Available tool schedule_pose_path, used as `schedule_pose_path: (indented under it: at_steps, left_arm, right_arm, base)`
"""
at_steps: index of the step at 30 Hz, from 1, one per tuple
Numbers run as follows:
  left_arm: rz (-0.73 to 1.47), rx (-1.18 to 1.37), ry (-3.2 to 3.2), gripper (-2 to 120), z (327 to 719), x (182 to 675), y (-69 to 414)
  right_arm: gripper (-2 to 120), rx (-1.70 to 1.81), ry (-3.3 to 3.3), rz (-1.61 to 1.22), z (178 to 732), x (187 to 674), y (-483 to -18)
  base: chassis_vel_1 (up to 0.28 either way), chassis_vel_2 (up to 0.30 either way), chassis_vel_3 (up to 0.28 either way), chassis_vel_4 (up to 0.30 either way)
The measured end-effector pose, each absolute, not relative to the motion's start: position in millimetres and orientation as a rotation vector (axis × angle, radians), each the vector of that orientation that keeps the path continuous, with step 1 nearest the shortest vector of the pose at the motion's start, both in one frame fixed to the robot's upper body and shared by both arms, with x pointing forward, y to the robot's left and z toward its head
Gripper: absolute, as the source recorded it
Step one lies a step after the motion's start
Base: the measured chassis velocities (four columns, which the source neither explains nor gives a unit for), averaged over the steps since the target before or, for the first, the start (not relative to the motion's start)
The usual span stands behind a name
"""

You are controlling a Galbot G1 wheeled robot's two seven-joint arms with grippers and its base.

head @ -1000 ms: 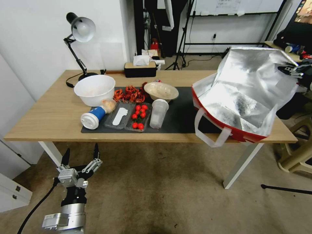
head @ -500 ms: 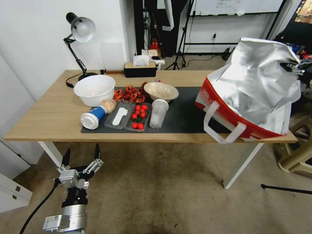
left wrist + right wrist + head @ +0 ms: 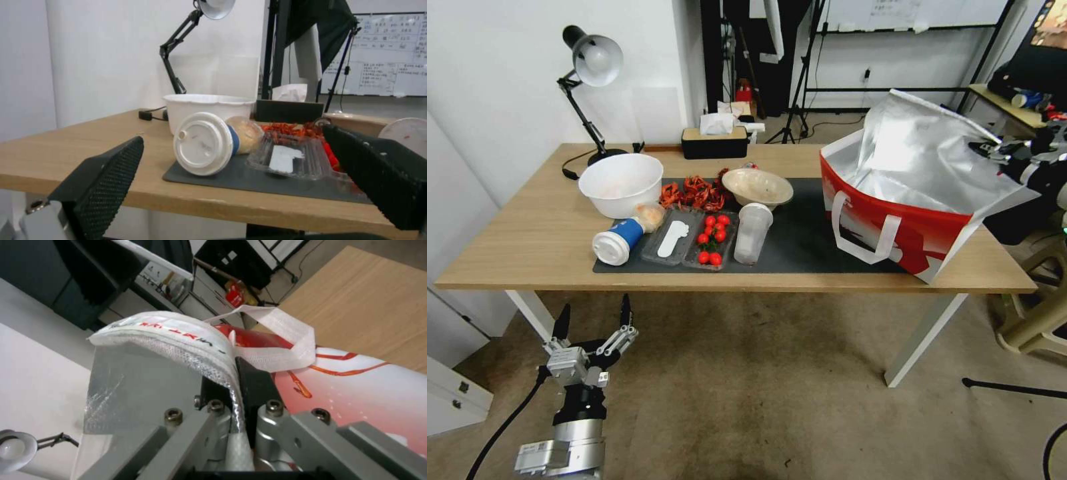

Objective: Pick up the food delivery bag from the floor and place it on the table.

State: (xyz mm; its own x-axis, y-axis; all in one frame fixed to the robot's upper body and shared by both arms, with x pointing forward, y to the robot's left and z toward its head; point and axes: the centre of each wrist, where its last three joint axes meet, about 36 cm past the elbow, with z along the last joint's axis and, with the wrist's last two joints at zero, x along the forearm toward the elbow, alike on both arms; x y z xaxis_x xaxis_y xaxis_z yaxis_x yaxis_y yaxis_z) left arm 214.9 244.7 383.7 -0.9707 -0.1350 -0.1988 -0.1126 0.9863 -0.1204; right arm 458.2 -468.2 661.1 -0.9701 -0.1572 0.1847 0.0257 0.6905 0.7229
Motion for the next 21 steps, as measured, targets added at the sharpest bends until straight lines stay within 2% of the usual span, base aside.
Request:
schedule_pose_path:
  at_steps: [8,10,12,13,16,21]
  left_arm:
    - [-0.161,-0.19,2.93,100,381,214,242]
    - [-0.161,-0.192,2.93,100,381,214,241]
    - [-0.162,-0.196,2.93,100,381,212,241]
    - [-0.162,-0.196,2.93,100,381,212,241]
    - [-0.161,-0.202,2.929,100,379,210,240]
    - [-0.16,-0.207,2.927,100,379,207,240]
  right_arm:
    - [1,0.139,-2.698,-1.119,659,464,-469]
    - [7,0.149,-2.727,-1.096,658,467,-469]
    - [19,0.172,-2.748,-1.091,657,468,-470]
    - [19,0.172,-2.748,-1.091,657,468,-470]
    - [34,0.2,-2.773,-1.082,656,470,-471]
    - [45,0.211,-2.813,-1.043,657,472,-471]
  base:
    - [0.0,0.0,0.0,0.0]
    - [0.0,0.0,0.0,0.0]
    - [0.0,0.0,0.0,0.0]
    - [0.0,0.0,0.0,0.0]
    - [0.0,0.0,0.0,0.0]
    - [0.0,0.0,0.0,0.0]
